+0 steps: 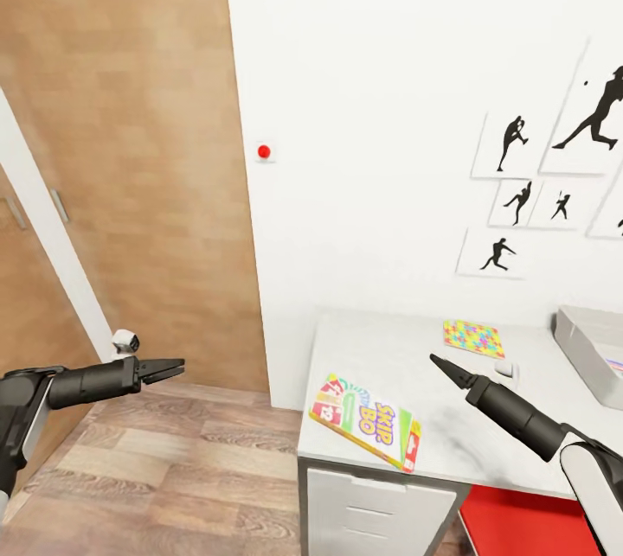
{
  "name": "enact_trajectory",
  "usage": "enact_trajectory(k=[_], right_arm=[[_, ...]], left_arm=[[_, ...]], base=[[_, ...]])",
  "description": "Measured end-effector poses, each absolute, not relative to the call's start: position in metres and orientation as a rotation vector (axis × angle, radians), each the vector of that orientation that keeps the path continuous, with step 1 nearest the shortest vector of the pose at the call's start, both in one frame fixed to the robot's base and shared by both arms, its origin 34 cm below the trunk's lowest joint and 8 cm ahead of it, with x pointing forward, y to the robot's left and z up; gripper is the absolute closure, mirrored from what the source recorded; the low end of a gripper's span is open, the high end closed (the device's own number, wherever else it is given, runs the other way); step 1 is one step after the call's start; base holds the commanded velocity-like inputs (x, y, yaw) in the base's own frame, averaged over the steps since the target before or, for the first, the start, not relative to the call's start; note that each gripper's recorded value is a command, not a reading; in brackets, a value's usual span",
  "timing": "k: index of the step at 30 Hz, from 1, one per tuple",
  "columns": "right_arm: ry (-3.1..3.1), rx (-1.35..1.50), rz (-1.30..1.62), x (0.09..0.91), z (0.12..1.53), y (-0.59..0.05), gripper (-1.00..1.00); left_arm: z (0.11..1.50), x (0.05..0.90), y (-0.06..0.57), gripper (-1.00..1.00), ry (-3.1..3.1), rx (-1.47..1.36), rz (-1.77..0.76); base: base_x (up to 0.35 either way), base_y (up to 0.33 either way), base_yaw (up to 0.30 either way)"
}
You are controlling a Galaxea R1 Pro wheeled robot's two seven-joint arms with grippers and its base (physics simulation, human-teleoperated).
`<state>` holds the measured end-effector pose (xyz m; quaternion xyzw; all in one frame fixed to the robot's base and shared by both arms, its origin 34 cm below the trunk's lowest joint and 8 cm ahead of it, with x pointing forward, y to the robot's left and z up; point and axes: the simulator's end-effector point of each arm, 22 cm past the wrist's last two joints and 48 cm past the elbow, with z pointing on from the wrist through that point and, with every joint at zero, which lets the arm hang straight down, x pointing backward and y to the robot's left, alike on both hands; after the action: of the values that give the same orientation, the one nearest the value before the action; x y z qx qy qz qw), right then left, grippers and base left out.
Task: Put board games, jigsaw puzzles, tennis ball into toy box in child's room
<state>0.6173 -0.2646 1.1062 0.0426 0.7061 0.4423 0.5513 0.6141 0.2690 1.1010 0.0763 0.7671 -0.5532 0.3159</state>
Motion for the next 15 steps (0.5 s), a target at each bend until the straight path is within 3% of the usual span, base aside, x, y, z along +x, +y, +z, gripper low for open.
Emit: enact_trajectory(k=[6, 15], right_arm=[[1.767, 0.192, 0.936, 0.629, 1.08, -0.274, -1.0], [2.011, 0.319, 0.661, 0.641, 1.015, -0.271, -1.0]], left_arm=[[1.1, 0.614, 0.269, -1.0, 2.023, 0.201, -1.455], [1.077, 0.625, 0.276, -1.0, 2.1, 0.142, -1.356]], base=[[0.21, 0.132, 0.0], [0.177, 0.017, 0.0]])
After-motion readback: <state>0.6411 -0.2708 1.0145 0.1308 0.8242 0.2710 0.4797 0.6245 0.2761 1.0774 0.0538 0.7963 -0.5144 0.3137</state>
